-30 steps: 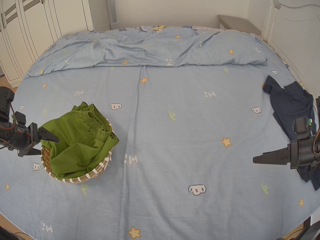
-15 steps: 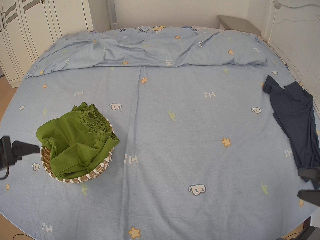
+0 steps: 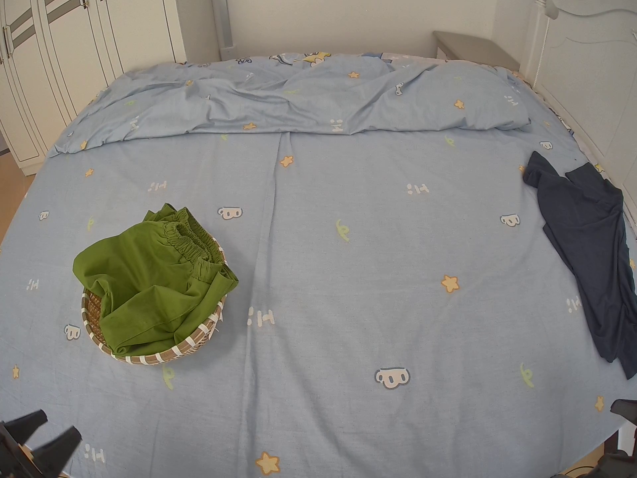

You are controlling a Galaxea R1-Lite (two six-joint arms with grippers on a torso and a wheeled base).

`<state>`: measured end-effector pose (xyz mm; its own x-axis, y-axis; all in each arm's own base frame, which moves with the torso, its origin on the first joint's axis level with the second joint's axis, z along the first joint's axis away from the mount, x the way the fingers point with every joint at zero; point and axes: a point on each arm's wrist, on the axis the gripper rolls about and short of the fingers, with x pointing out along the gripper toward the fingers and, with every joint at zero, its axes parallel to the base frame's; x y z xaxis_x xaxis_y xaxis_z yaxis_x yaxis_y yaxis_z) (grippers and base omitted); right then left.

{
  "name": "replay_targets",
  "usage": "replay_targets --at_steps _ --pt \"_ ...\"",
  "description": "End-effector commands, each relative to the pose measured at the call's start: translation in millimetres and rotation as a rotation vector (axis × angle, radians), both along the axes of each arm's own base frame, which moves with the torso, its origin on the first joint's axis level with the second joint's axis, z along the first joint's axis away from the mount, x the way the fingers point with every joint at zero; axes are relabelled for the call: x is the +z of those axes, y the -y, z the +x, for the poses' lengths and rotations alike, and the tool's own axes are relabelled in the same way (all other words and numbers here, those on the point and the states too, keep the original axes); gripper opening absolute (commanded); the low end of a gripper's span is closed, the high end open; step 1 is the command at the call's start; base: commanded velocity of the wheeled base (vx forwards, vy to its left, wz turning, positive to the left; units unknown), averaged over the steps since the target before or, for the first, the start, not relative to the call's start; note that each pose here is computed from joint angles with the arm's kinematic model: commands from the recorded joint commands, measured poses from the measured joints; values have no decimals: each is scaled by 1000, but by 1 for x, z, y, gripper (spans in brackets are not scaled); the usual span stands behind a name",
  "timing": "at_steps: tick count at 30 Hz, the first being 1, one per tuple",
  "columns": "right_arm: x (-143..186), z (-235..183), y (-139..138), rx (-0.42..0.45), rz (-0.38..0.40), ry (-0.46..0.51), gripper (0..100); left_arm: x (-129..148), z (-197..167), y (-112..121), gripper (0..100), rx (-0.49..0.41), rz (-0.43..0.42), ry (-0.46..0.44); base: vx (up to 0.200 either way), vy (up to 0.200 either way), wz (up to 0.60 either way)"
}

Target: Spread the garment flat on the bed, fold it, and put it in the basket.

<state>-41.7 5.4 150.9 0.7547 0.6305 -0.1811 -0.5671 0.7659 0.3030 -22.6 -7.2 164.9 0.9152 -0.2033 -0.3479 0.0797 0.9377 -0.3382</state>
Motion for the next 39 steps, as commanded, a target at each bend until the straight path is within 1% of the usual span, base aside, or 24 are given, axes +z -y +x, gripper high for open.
replay_targets --at_steps 1,2,3,4,5,6,7,8,9,10,14,16,17,18,19,20,25,27,28,29,34,36,37,39 --pt "-39 -4 1 -83 -20 -41 100 -71 -21 -1 100 -79 8 227 0 0 0" --pt "-47 0 2 -135 -48 -52 100 -71 -17 -1 100 -71 17 267 0 0 0" --pt "-56 6 3 -228 -87 -48 100 -75 -12 -2 100 -48 47 302 0 0 0" --pt "-56 8 4 -288 -91 -23 100 -77 -9 -3 100 -9 94 334 0 0 0" --pt "-57 9 4 -311 -93 -13 100 -79 -8 -3 100 12 122 350 0 0 0" --pt "-56 12 5 -371 -89 12 100 -81 -4 -5 100 88 206 393 0 0 0" --pt "-57 13 6 -392 -89 17 100 -82 -3 -6 100 119 243 401 0 0 0" --pt "-60 15 7 -448 -93 31 100 -86 0 -8 100 206 321 415 0 0 0" --pt "-60 15 7 -448 -93 31 100 -86 0 -8 100 206 321 415 0 0 0" --pt "-63 20 9 -585 -107 79 100 -89 0 -9 100 219 327 385 0 0 0" --pt "-67 26 10 -648 -83 145 100 -89 0 -8 100 196 320 384 0 0 0" --pt "-67 26 9 -668 -79 152 100 -89 0 -8 100 196 320 384 0 0 0" --pt "-67 25 9 -715 -90 158 100 -89 0 -8 100 197 319 384 0 0 0" --pt "-67 25 9 -715 -90 158 100 -89 0 -8 100 197 319 384 0 0 0" --pt "-68 18 7 -798 -97 230 100 -89 0 -8 100 196 320 384 0 0 0" --pt "-68 18 7 -798 -97 230 100 -89 0 -8 100 196 320 384 0 0 0" --pt "-70 17 7 -743 -215 286 100 -89 0 -8 100 195 318 384 0 0 0" --pt "-70 17 7 -727 -217 282 100 -89 0 -8 100 195 318 384 0 0 0" --pt "-71 17 5 -636 -201 261 100 -89 0 -8 100 195 318 384 0 0 0" --pt "-71 17 4 -593 -185 258 100 -89 0 -8 100 197 319 384 0 0 0" --pt "-70 17 4 -603 -195 270 100 -89 0 -8 100 195 318 384 0 0 0" --pt "-70 17 3 -570 -203 288 100 -89 0 -8 100 195 318 384 0 0 0" --pt "-70 17 2 -517 -191 303 100 -89 0 -8 100 195 318 384 0 0 0" --pt "-69 18 1 -468 -190 339 100 -89 0 -8 100 195 318 384 0 0 0"
